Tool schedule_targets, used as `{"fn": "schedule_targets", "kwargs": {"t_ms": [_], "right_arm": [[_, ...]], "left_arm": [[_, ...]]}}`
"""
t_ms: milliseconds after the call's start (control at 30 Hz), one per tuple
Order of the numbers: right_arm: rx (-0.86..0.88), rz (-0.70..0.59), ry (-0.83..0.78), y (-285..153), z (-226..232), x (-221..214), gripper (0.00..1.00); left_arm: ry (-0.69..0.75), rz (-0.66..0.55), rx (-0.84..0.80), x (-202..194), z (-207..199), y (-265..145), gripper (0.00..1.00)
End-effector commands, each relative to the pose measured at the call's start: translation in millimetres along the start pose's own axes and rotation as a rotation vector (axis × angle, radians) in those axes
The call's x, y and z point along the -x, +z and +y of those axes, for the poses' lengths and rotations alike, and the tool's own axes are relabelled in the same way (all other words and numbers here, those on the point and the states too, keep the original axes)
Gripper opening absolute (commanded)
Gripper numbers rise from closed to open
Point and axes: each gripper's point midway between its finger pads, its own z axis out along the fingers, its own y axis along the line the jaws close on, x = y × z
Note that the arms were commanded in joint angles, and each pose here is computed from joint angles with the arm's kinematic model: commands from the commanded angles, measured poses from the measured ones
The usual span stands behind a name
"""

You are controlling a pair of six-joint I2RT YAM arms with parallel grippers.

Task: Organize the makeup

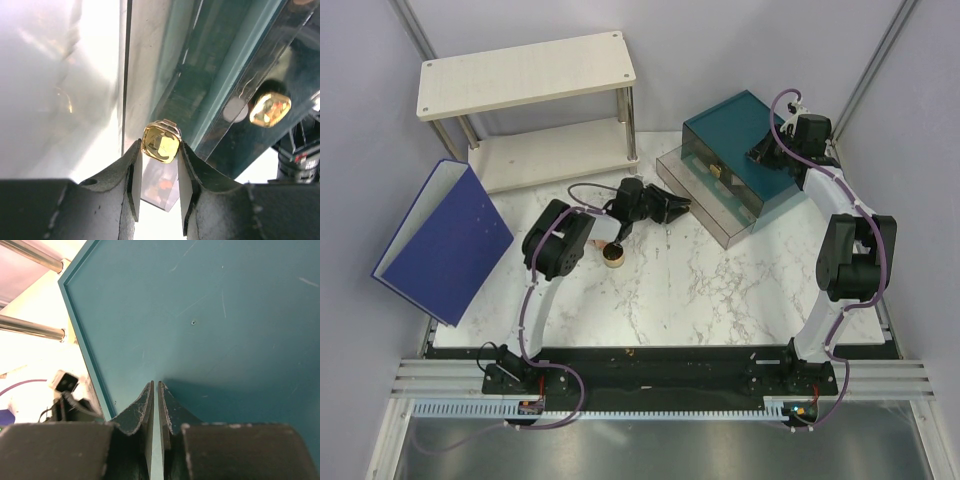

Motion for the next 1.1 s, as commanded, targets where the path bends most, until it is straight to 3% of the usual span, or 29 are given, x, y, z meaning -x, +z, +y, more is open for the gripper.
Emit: {"fn": "schedule_targets", "kwargs": {"t_ms": [0,233,433,533,733,867,1067], "right_arm": [[-0.131,0.244,0.079,-1.5,-39.7,-80.1,0.15],[-0.126,0.249,0.079,0.2,-38.0,-81.9,0.15],[-0.125,0.247,0.075,-0.6,-36.8,-81.2,0.15],[-0.120,0.246,0.073,-1.3,-35.4,-80.4,0.14],[-0.112,0.247,0.071,-1.8,-33.3,-80.7,0.14],[-0.113,0.250,0.072,-1.8,-34.3,-81.6,0.14],[-0.105,0.257,0.073,-0.6,-32.3,-84.3,0.14]], "left_arm": [[0.044,0.018,0.082,-9.2,23.3,-32.1,0.02],[0.083,0.044,0.084,-12.5,21.0,-47.5,0.07],[0.298,0.060,0.054,-11.4,-13.6,-49.9,0.26],[0.457,0.039,0.005,-7.0,-55.3,-55.3,0.55],[0.680,-0.018,0.040,5.5,-99.6,-92.8,0.77],[0.808,-0.053,0.164,19.6,-105.5,-122.6,0.85],[0.906,0.002,0.513,27.2,-59.5,-174.7,0.89]]}}
